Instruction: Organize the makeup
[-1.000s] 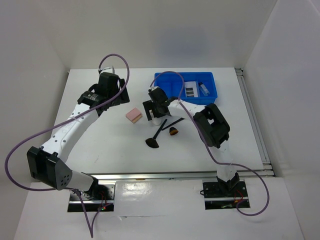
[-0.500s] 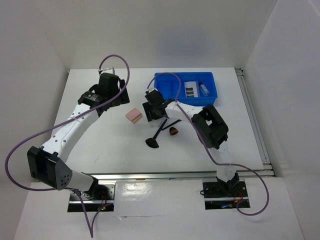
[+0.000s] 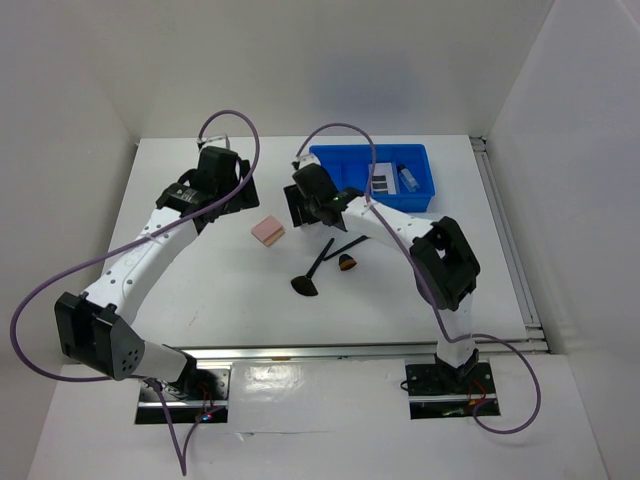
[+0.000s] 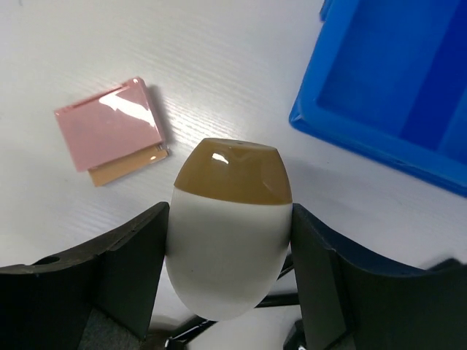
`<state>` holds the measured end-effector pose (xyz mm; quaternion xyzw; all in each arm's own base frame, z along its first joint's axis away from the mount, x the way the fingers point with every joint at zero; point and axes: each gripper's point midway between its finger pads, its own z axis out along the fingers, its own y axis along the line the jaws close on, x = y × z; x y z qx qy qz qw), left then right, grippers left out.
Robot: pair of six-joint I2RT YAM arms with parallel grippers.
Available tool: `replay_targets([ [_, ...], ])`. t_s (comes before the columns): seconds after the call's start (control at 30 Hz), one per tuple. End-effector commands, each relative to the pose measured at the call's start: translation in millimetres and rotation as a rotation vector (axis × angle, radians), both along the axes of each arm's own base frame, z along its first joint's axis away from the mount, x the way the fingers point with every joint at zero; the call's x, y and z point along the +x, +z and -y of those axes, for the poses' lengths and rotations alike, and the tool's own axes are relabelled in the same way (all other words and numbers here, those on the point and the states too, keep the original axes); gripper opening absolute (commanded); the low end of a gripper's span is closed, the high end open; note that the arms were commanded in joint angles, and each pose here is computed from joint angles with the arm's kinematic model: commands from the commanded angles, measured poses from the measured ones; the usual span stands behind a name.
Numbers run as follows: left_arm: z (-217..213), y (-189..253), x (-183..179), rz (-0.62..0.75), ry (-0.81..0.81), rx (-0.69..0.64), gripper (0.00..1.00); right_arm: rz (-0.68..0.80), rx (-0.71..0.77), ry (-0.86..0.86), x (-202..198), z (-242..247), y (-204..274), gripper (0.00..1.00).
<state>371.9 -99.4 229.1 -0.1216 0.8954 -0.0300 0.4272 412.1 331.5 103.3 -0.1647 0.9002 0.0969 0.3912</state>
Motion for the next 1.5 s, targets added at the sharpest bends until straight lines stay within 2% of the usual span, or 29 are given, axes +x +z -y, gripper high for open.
replay_targets([
  [0.0,2.2,1.0,2.6,0.011,0.01,-0.02,0.92,0.095,0.046,-0.032,0.8,6.4,51.0,0.28],
  [0.13,2.8,2.5,4.2,0.019,0.009,-0.023,0.92,0.126,0.061,-0.098,14.7,36.4,72.4,0.28],
  [0.33,2.8,2.5,4.2,0.019,0.009,-0.023,0.92,0.17,0.071,-0.291,54.1,126.0,95.9,0.28],
  [0.53,5.2,2.7,6.1,0.017,0.003,-0.029,0.92,0.187,0.063,-0.448,87.6,212.1,100.2,0.28],
  [0.67,5.8,2.4,8.5,0.015,-0.003,-0.021,0.92,0.177,0.064,-0.517,109.1,248.8,92.8,0.27],
  [0.93,7.5,3.7,13.2,0.017,-0.003,-0.022,0.92,0.176,0.057,-0.603,148.4,291.3,81.5,0.27],
  [1.1,6.2,2.7,14.1,0.01,0.004,-0.013,0.92,0.141,0.007,-0.62,166.7,300.0,50.7,0.28],
  [1.17,7.1,3.6,16.6,0.012,0.004,-0.013,0.92,0.143,-0.017,-0.646,174.3,305.2,45.4,0.34],
  [1.3,6.5,2.1,15.0,0.003,0.004,-0.01,0.92,0.142,-0.036,-0.674,181.9,314.0,39.8,0.72],
  [1.33,6.5,2.1,15.0,0.003,0.004,-0.01,0.92,0.142,-0.036,-0.674,181.9,314.0,39.8,0.84],
  [1.47,6.5,2.1,15.0,0.003,0.004,-0.01,0.92,0.196,-0.029,-0.696,174.2,319.3,66.1,0.95],
])
